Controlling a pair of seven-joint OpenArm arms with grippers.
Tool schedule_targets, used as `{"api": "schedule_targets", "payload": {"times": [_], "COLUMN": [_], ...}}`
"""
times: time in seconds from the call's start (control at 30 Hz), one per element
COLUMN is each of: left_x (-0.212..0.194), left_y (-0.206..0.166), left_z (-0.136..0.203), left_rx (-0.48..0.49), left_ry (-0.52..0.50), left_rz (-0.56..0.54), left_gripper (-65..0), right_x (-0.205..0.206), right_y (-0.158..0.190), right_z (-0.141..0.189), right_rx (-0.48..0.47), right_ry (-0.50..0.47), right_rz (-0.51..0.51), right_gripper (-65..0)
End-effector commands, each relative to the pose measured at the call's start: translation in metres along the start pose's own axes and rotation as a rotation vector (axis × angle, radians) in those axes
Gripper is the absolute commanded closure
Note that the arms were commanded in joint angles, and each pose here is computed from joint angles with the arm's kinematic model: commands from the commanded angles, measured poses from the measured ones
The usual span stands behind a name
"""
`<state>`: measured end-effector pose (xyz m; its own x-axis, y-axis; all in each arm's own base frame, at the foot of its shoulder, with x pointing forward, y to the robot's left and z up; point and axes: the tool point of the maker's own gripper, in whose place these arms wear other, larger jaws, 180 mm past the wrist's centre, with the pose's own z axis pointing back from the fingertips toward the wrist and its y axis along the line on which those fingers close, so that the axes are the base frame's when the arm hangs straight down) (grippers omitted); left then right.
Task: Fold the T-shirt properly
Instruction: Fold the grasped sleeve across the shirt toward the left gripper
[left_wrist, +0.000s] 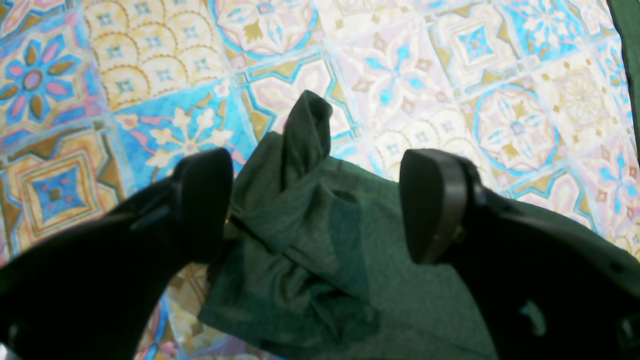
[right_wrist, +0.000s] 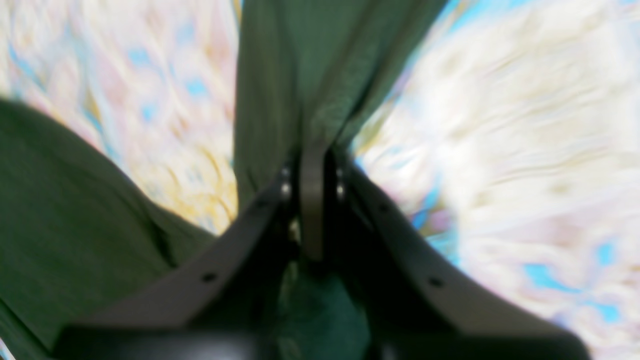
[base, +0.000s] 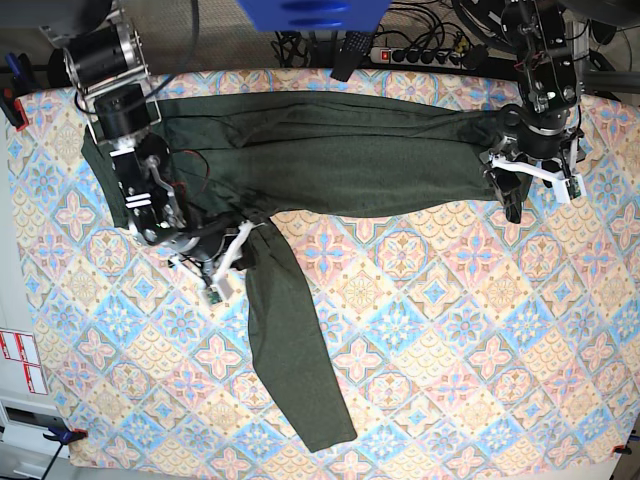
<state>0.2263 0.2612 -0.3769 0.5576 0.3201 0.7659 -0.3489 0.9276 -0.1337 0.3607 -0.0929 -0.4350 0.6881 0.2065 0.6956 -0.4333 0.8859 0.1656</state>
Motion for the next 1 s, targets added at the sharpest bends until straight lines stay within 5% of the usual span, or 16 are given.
{"api": "schedule_targets", "payload": {"times": [0.0,0.53,0.73,0.97], "left_x": [0.012,0.012,0.012,0.011], "left_y": [-0.001,-0.001,-0.002,-0.003], "left_z": [0.002,0.001,0.001,0.001], "left_rx": [-0.005,-0.007,-0.007,-0.01], "left_ry": [-0.039,-0.039,-0.04,-0.036], "left_rz": [-0.011,-0.01,-0.01,-0.012], "left_gripper": [-52.6,-52.6,-52.6,-52.6], "right_x": [0.011,-0.024,-0.059,-0.1], "right_y": [-0.014,0.068,0.101,0.142], "right_z": [0.014,0.096,0.101,0.105], "right_rx": [-0.03,0.062,0.131,0.283], "right_ry": [-0.043,-0.073,0.016,0.155], "right_rz": [-0.002,0.048,0.047,0.213], "right_gripper": [-0.1,0.0,0.0,-0.2]}}
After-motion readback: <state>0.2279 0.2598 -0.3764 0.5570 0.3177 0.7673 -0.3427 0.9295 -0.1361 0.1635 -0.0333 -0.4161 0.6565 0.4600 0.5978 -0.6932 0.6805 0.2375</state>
